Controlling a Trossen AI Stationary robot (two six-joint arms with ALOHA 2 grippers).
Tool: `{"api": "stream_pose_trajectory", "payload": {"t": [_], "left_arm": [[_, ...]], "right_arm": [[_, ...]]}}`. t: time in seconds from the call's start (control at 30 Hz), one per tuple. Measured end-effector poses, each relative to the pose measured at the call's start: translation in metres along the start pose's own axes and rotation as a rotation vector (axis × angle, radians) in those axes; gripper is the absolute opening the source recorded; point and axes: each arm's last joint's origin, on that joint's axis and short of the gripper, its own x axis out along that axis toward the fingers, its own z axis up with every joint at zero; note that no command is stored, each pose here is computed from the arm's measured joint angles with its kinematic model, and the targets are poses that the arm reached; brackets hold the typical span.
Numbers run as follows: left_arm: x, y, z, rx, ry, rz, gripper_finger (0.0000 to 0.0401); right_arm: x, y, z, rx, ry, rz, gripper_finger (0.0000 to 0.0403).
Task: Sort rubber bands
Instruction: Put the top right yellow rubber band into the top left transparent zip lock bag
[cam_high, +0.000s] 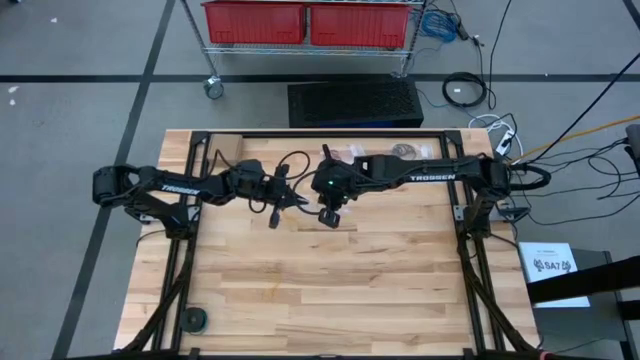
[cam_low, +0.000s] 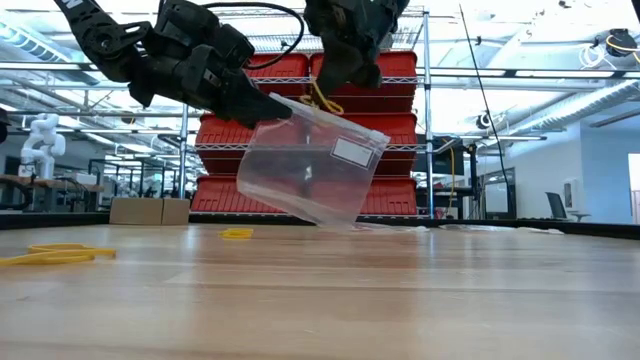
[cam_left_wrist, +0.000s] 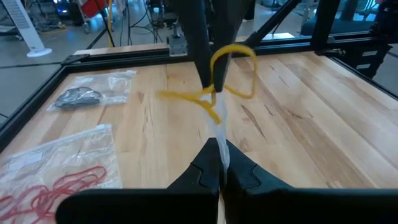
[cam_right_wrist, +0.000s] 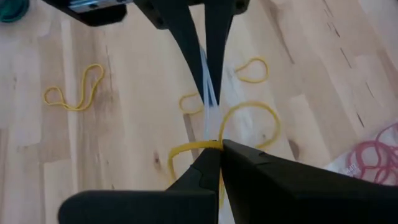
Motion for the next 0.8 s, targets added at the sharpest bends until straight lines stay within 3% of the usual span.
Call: {"api": "stream_pose_trajectory", "payload": {"t": [0.63,0.8], "left_arm": [[0.000,0.000,0.000,-0.002,0.001,0.000,0.0000],[0.000,0.000,0.000,-0.002,0.001,0.000,0.0000]], "right_arm": [[0.017,-0.013,-0.003,0.026,0.059,-0.027,0.0000],[0.034,-0.018,-0.004,0.041,0.097,0.023,0.0000]]}}
